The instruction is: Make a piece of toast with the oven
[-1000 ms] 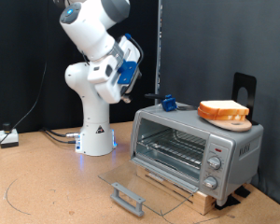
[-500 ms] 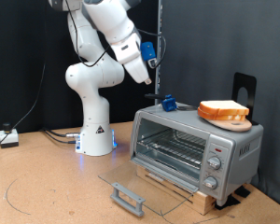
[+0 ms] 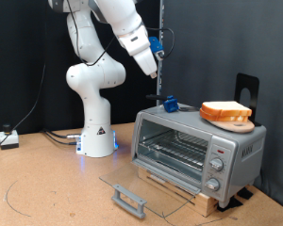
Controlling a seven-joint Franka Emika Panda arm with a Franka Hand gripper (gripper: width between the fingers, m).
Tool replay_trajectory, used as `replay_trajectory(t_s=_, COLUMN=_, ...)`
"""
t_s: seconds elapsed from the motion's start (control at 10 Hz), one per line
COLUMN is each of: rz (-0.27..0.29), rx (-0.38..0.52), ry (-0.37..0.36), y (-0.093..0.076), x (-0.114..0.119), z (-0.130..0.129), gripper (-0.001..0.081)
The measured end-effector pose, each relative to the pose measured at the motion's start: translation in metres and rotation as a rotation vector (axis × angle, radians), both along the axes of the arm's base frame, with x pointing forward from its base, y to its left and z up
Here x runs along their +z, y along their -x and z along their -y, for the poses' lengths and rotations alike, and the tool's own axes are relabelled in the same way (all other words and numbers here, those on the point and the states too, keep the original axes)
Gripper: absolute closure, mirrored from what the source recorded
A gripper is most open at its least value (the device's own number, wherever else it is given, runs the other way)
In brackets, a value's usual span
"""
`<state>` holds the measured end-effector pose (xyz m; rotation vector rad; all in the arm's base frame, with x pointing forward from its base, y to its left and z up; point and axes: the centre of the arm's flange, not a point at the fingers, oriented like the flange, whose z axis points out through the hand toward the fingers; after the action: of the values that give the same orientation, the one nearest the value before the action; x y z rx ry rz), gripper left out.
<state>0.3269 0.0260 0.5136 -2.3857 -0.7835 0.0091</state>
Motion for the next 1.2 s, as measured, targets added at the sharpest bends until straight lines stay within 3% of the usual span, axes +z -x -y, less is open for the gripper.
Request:
replay_trajectory(t_s=0.2, rz=0.084, rx=0.032, ry=-0.01, y=0.022, x=0.014, z=-0.005, gripper=-0.0003)
replay_trajectory(t_s=0.3, rz=0.117, rx=-0.013, ry=0.004, y=0.032, x=0.021, z=-0.008, gripper=-0.0003)
replay_trajectory(t_s=0.6, rz=0.107, rx=-0.132, ry=0.049, y=0.056, x=0.017, z=-0.011, gripper=-0.0003)
replay_trajectory(t_s=0.9, rz=0.1, rx=-0.144, ry=0.063, y=0.06, x=0.007, z=-0.014, gripper=-0.0003)
replay_trajectory(t_s=1.2, rz=0.264, rx=-0.177, ry=-0.02, y=0.057, x=-0.003, z=-0.025, gripper=-0.0003)
